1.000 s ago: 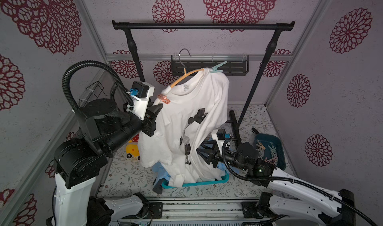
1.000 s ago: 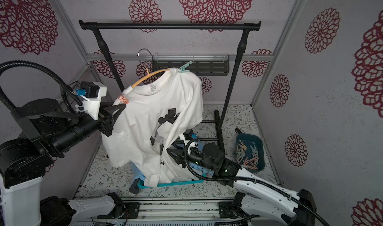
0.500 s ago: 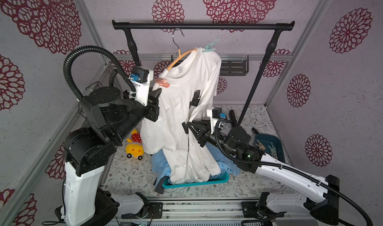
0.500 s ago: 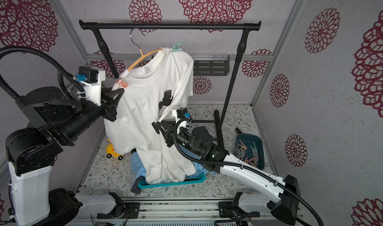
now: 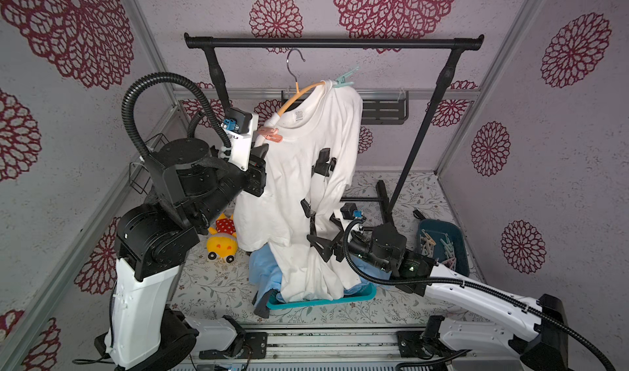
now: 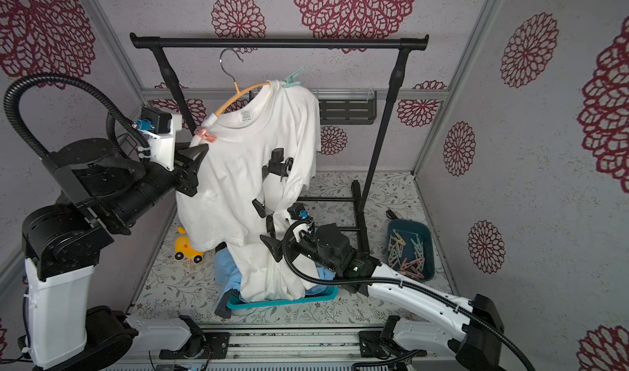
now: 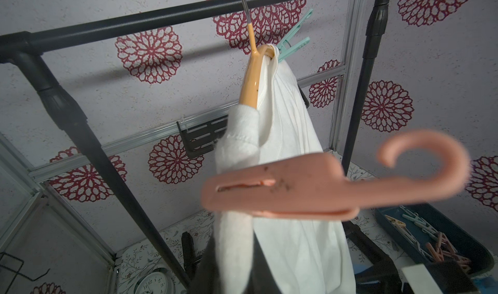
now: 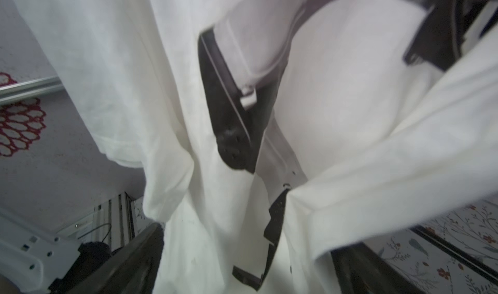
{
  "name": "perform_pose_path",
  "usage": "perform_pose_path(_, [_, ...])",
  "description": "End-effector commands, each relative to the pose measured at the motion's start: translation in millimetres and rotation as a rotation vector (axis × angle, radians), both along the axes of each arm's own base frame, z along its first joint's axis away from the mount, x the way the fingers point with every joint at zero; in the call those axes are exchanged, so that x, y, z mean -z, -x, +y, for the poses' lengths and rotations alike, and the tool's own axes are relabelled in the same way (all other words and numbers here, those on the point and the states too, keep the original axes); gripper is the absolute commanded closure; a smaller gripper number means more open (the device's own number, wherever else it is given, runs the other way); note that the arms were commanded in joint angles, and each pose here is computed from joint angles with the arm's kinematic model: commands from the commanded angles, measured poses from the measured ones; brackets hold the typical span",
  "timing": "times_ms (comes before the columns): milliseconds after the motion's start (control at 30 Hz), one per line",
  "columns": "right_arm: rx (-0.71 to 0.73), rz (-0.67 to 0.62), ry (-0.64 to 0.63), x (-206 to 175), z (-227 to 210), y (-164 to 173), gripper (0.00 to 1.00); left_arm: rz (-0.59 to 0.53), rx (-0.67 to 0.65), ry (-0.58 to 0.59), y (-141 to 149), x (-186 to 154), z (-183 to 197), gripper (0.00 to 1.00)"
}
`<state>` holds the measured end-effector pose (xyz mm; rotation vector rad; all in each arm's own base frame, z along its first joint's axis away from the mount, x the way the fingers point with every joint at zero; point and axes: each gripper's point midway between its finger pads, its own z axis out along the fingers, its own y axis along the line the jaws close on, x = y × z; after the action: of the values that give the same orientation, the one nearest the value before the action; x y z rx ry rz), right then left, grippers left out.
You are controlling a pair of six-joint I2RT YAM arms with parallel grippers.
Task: Use clothespins to secure the t-shirt on both sides of the hanger
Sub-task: Hang the hanger on the clothesline.
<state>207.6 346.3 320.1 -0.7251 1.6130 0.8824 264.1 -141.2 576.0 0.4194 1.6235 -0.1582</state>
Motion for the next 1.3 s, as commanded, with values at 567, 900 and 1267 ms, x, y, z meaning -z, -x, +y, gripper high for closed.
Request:
perform_pose_path(567, [0.032, 0.021, -0.016, 42.3, 73.3, -0.7, 0.32, -0.085, -0.018, 0.139, 4.7, -32.6, 8.1, 1.0])
perform_pose_path(900, [0.059, -0.016, -0.106, -20.6, 41.2, 22.8, 1.0, -0.098, -0.02, 0.15, 16.6, -27.2, 17.6, 1.0])
perform_pose_path(1267, [0.258, -0.183, -0.154, -109.7, -10.5, 5.0, 1.0, -0.112, -0.042, 0.144, 13.9, -30.8, 20.5, 1.0])
